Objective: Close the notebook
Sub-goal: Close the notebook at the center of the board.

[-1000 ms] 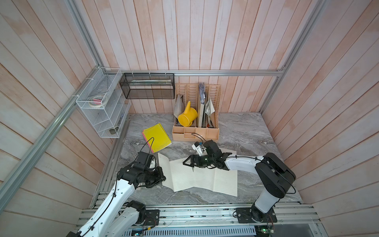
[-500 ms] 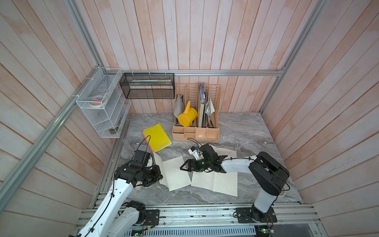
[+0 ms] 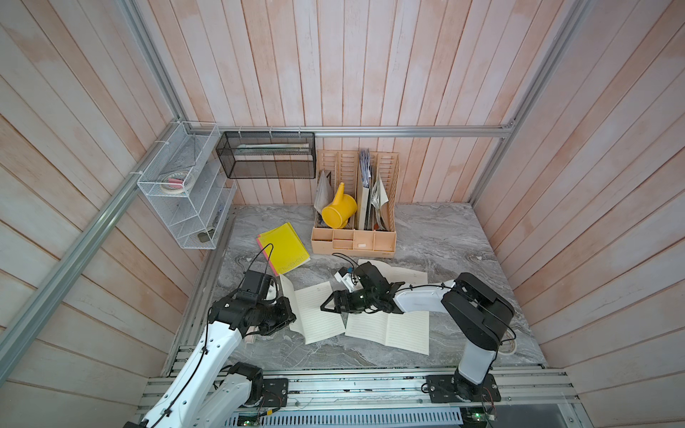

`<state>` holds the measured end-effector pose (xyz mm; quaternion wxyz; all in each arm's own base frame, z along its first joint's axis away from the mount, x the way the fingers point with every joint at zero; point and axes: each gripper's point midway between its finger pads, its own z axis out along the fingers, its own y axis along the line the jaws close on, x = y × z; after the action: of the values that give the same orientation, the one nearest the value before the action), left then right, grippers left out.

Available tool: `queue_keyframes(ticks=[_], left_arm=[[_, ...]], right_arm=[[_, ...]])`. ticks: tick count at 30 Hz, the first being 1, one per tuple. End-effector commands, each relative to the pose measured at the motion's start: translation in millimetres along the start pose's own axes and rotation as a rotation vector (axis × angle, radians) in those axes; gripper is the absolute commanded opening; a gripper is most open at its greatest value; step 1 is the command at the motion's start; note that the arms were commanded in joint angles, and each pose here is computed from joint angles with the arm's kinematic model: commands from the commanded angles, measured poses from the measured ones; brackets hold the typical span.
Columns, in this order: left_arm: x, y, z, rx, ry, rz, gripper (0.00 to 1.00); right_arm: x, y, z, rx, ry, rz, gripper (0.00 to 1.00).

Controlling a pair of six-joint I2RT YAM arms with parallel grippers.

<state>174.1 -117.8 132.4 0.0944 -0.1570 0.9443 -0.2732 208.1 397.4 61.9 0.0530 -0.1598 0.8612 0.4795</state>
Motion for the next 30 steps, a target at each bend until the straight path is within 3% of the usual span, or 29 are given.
queue_keyframes(ticks=[1, 18, 20, 25, 30], left_arm=[[-3, -5, -3, 0.021, -0.010, 0.031, 0.00], [-6, -19, -1, 0.107, -0.025, 0.070, 0.00], [-6, -20, 1, 0.117, -0.020, 0.072, 0.05], [-6, -29, 4, 0.176, -0.012, 0.081, 0.31], [-8, -39, 0, 0.218, -0.024, 0.100, 0.38]], right_arm=[[11, -12, 6, 0.009, 0.027, 0.022, 0.98], [22, -21, 10, 0.018, 0.045, 0.035, 0.98], [22, -21, 9, 0.017, 0.044, 0.034, 0.98], [22, -21, 9, 0.017, 0.046, 0.037, 0.98], [21, -19, 9, 0.018, 0.046, 0.031, 0.98]])
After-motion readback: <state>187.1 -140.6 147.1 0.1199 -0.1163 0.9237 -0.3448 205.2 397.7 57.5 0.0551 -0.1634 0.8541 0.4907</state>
